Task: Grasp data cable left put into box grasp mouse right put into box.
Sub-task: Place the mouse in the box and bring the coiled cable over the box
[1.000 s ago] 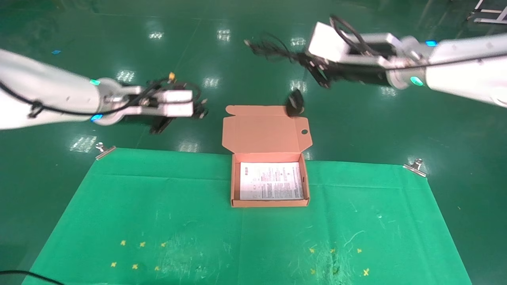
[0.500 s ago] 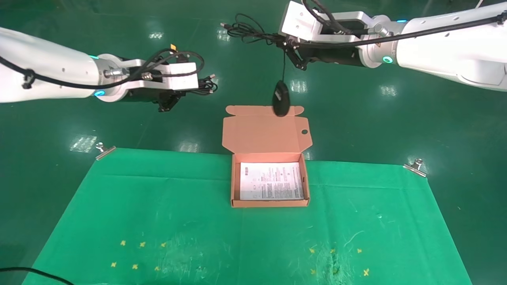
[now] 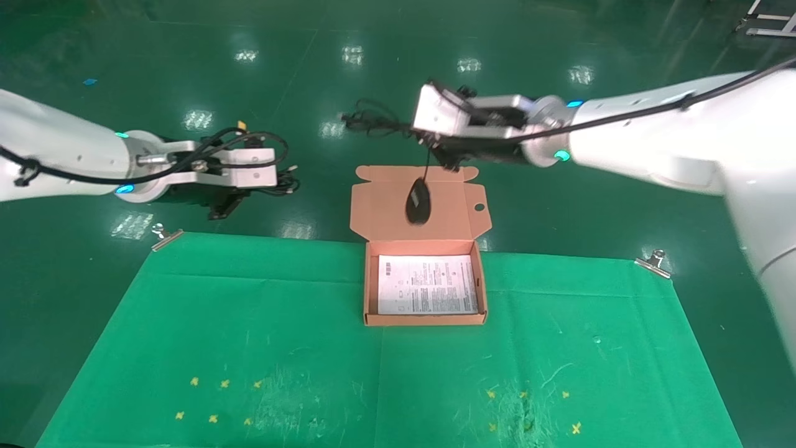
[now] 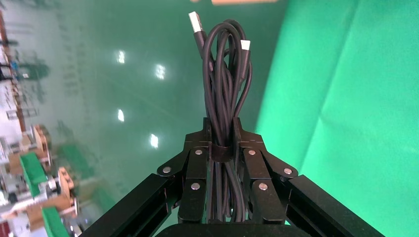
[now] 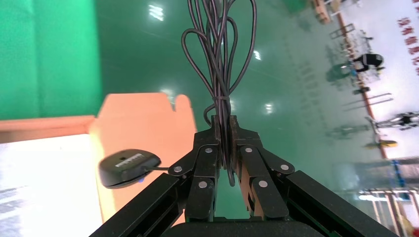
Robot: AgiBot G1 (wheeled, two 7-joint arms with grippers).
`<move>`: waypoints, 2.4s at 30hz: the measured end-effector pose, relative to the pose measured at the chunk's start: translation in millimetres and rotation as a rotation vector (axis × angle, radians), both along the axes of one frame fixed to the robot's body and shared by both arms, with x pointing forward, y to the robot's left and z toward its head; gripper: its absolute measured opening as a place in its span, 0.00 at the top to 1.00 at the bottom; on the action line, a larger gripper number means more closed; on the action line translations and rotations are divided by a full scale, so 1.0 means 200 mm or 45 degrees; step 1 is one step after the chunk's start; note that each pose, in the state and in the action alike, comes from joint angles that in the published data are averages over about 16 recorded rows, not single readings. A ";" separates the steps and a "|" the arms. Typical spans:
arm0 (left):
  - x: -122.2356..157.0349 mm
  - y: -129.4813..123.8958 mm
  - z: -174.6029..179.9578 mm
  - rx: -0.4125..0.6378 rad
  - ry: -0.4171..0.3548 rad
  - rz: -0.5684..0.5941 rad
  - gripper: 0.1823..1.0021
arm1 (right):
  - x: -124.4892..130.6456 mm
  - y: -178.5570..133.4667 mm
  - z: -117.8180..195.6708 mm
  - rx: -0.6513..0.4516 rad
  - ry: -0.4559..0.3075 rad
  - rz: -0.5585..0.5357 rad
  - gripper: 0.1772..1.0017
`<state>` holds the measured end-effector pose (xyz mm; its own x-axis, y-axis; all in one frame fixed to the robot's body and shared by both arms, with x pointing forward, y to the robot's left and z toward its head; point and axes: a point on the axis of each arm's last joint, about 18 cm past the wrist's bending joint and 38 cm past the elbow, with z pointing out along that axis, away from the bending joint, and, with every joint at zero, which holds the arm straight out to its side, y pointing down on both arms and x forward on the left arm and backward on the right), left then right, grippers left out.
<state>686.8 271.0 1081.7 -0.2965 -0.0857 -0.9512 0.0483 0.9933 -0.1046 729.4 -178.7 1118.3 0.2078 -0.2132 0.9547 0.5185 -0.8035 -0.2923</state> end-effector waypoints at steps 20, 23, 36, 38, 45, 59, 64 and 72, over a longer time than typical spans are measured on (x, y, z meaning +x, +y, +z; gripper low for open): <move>-0.08 0.08 -0.06 0.008 0.043 0.137 0.91 | 0.12 0.12 -0.50 0.086 0.301 -0.011 0.96; -0.08 0.08 -0.06 0.008 0.042 0.137 0.91 | 0.14 0.10 -0.58 0.130 0.369 -0.047 0.96; -0.07 0.05 -0.08 0.007 0.045 0.119 0.91 | 0.19 0.00 -0.78 0.190 0.510 -0.187 0.96; -0.06 0.03 -0.09 0.003 0.046 0.105 0.91 | 0.19 -0.01 -0.78 0.186 0.512 -0.191 0.96; 0.04 -0.11 -0.15 -0.009 0.048 0.012 0.91 | 0.17 -0.08 -0.79 0.174 0.511 -0.202 0.93; 0.32 -0.54 -0.44 -0.015 -0.001 -0.264 0.91 | 0.13 -0.51 -0.64 0.227 0.429 -0.346 0.68; 0.37 -0.66 -0.53 -0.007 -0.038 -0.349 0.91 | 0.10 -0.65 -0.57 0.257 0.385 -0.393 0.54; 0.36 -0.80 -0.62 0.004 -0.071 -0.465 0.91 | 0.04 -0.77 -0.48 0.280 0.338 -0.418 0.33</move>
